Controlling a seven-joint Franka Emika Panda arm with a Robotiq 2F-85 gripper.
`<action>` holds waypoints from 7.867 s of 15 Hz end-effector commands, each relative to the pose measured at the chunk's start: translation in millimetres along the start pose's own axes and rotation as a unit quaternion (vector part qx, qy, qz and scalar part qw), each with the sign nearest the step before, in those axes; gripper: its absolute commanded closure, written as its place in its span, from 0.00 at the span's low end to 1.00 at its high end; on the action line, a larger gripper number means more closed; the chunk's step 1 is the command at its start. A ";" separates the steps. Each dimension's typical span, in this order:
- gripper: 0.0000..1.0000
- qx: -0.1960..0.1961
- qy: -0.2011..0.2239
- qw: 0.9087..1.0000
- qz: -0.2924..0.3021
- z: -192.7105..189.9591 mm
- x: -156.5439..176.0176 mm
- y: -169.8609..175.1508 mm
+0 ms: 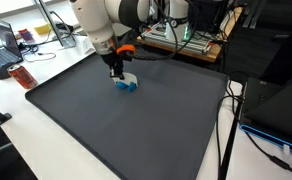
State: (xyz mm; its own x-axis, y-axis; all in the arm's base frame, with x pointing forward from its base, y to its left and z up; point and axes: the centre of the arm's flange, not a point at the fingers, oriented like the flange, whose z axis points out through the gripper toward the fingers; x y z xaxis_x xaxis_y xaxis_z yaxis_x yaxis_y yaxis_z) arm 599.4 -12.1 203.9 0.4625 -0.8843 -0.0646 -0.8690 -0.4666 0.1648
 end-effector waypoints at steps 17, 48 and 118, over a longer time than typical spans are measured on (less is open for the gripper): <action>0.99 0.038 0.007 0.999 0.023 6.4 1.9 28.5; 0.99 0.219 -0.004 0.973 -0.067 -62.4 2.6 127.6; 0.99 -0.279 0.175 0.941 0.071 -54.7 -43.1 -169.0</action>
State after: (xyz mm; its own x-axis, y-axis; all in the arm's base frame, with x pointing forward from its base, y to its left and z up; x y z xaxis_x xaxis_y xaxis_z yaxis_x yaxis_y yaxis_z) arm 715.5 101.6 231.9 0.4450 -0.8500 0.2821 -0.7605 -0.1923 0.6202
